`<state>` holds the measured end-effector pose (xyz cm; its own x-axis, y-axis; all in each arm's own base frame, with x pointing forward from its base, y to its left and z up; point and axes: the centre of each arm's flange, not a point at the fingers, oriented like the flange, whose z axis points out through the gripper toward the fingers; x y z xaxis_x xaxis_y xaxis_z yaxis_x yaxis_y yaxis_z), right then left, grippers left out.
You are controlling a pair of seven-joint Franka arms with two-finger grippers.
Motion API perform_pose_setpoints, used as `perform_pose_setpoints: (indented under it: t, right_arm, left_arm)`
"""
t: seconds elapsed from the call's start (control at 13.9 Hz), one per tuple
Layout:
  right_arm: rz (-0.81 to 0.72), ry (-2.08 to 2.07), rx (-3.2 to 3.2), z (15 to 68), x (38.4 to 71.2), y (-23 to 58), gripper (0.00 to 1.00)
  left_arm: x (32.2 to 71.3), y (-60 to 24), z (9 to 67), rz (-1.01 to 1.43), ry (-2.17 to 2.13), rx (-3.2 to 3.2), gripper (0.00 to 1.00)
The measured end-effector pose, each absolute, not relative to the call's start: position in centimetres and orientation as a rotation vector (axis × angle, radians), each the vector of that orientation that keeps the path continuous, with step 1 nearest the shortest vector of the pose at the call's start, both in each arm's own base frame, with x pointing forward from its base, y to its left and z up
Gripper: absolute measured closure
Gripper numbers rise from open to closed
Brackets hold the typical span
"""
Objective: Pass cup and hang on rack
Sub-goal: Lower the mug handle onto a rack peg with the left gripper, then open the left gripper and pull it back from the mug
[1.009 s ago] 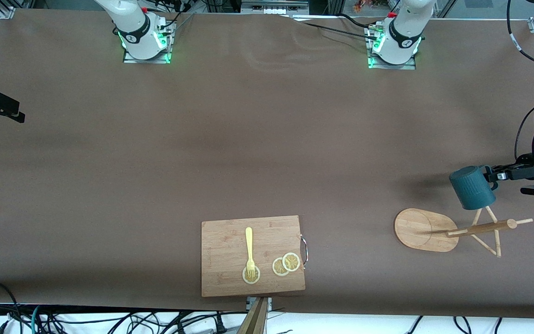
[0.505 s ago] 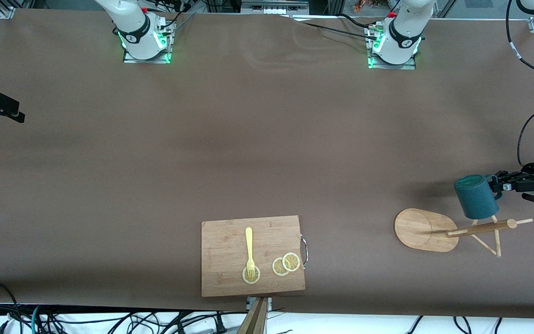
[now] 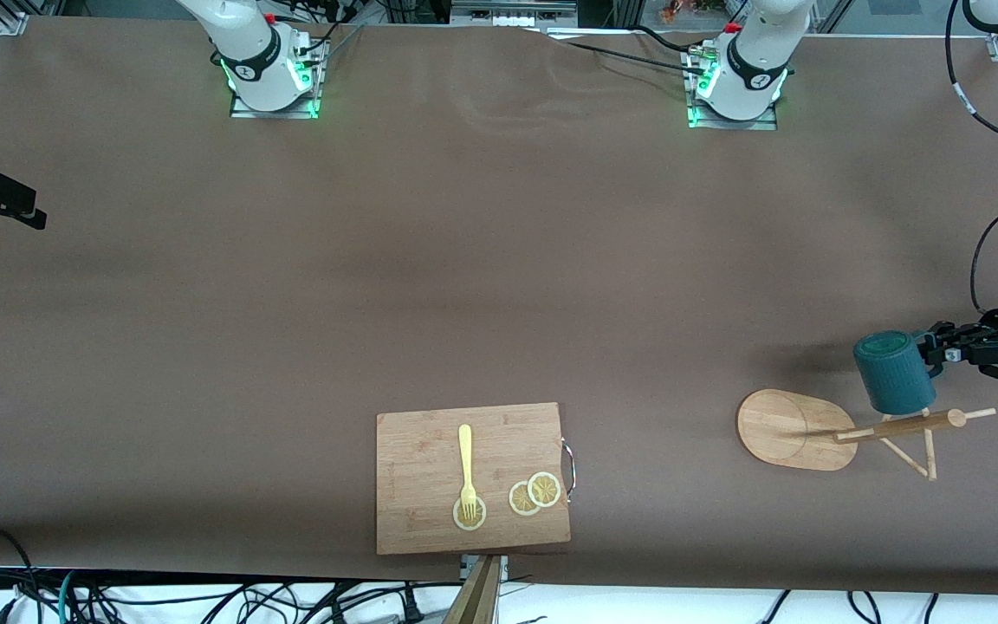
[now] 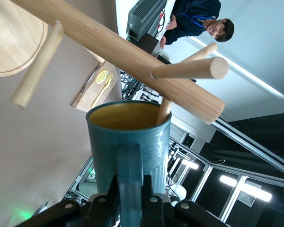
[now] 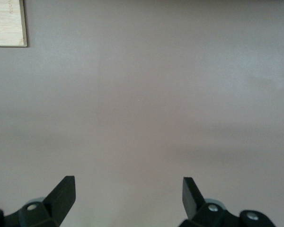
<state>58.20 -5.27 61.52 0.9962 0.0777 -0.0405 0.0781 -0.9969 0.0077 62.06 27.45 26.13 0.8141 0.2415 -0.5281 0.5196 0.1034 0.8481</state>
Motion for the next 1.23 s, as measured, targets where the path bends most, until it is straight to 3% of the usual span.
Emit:
perform_pose_setpoints:
  t: [0.29, 0.36, 0.87, 1.23]
  right_arm:
    - [-0.063, 0.122, 3.129, 61.5, 58.2, -5.3, 0.0]
    - [-0.063, 0.122, 3.129, 61.5, 58.2, -5.3, 0.0]
    - [-0.063, 0.122, 3.129, 61.5, 58.2, -5.3, 0.0]
    - [-0.063, 0.122, 3.129, 61.5, 58.2, -5.3, 0.0]
  left_arm:
    - [62.5, 27.7, 26.4, -0.219, 0.649, 1.518, 0.79]
    - [62.5, 27.8, 26.3, -0.222, 0.652, 1.521, 0.74]
    - [62.9, 25.5, 25.8, -0.332, 0.599, 1.742, 0.04]
    - [64.4, 21.9, 32.3, -0.405, 0.455, 2.183, 0.0]
